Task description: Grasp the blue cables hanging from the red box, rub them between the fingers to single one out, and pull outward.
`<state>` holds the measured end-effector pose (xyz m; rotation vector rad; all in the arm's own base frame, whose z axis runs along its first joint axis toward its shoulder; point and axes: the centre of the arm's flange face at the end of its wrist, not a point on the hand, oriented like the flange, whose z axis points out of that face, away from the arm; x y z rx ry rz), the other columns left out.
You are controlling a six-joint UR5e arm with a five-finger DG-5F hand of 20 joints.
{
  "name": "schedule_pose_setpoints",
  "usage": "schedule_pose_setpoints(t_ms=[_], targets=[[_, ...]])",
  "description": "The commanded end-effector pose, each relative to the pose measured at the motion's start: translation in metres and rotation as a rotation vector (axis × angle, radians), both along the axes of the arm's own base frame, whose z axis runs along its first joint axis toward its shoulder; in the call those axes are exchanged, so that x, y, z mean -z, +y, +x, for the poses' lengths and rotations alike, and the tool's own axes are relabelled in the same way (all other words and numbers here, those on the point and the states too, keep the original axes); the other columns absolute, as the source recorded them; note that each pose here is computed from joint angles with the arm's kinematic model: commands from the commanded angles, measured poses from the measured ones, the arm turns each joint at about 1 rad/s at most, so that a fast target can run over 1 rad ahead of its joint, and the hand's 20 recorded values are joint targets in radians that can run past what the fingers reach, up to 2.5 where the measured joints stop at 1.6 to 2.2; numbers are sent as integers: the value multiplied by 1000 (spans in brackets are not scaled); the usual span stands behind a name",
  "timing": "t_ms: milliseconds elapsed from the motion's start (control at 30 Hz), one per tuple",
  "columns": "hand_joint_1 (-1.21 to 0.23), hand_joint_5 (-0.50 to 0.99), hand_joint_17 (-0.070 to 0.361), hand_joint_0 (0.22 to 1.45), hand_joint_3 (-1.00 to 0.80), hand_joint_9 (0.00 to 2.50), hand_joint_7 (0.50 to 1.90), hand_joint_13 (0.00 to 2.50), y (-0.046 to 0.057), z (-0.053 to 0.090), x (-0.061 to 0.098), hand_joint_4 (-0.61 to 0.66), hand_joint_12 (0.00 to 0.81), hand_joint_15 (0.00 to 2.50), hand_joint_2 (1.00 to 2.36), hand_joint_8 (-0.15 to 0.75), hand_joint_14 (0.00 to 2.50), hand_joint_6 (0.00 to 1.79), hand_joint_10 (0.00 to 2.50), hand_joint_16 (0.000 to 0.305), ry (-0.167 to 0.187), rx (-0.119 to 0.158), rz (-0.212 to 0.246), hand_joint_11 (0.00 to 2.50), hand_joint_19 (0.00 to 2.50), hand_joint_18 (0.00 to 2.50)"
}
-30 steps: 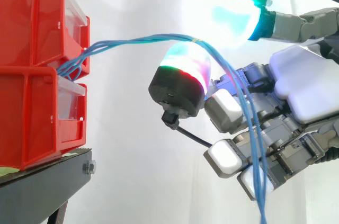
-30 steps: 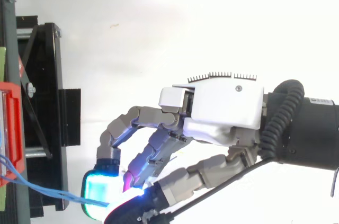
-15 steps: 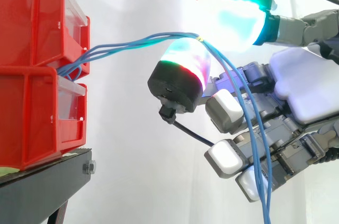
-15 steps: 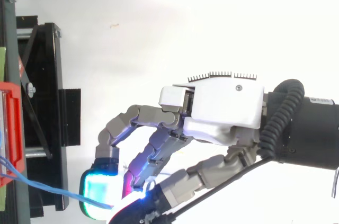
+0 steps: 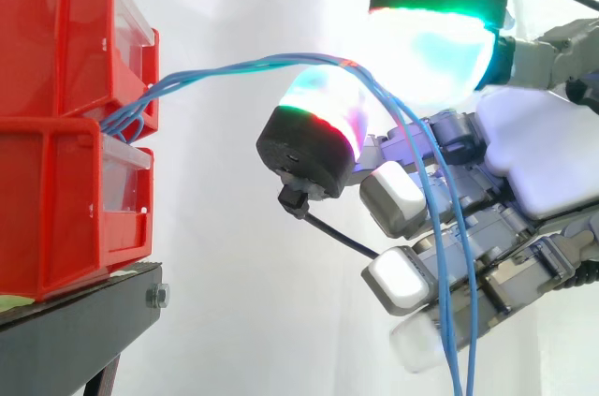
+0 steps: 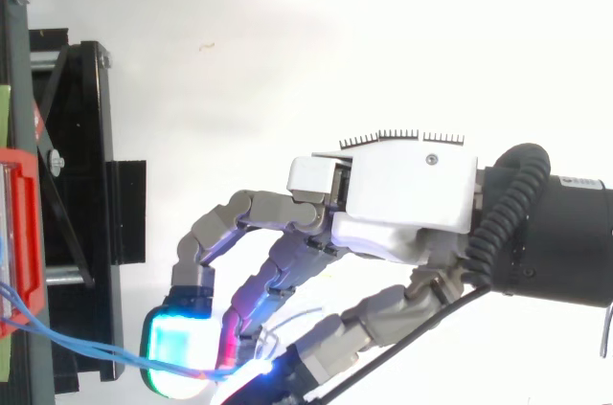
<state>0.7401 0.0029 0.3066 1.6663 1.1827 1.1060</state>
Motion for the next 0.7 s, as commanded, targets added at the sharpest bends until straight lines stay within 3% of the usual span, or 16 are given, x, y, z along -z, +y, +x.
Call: schedule_pose_setpoints(t_ms=[0, 133, 267, 500, 600, 667], targets=[[-875, -167, 167, 564, -500, 947, 815, 763, 0, 0, 0, -24, 433, 446, 1000, 275, 15, 941, 14, 74, 0, 0, 0, 626, 334, 334], [-740, -151, 179, 507, -500, 1000, 802, 761, 0, 0, 0, -8, 461, 454, 1000, 314, 16, 937, 10, 80, 0, 0, 0, 625, 369, 211], [-688, -144, 172, 583, -500, 1042, 839, 765, 0, 0, 0, -17, 447, 459, 1000, 306, 14, 928, 12, 76, 0, 0, 0, 626, 378, 172], [-801, -142, 169, 665, -358, 1048, 945, 808, 0, 0, 0, -39, 437, 460, 1011, 301, 15, 919, 13, 75, -2, 0, 0, 632, 346, 260], [-836, -150, 167, 699, -334, 1039, 926, 821, 0, 0, 0, -92, 433, 456, 1012, 290, 15, 942, 13, 74, 0, 0, 0, 641, 335, 354], [-853, -155, 165, 740, -316, 1028, 1001, 826, 0, 0, 0, -153, 427, 460, 1013, 280, 17, 951, 15, 73, -2, 0, 0, 635, 337, 413]])
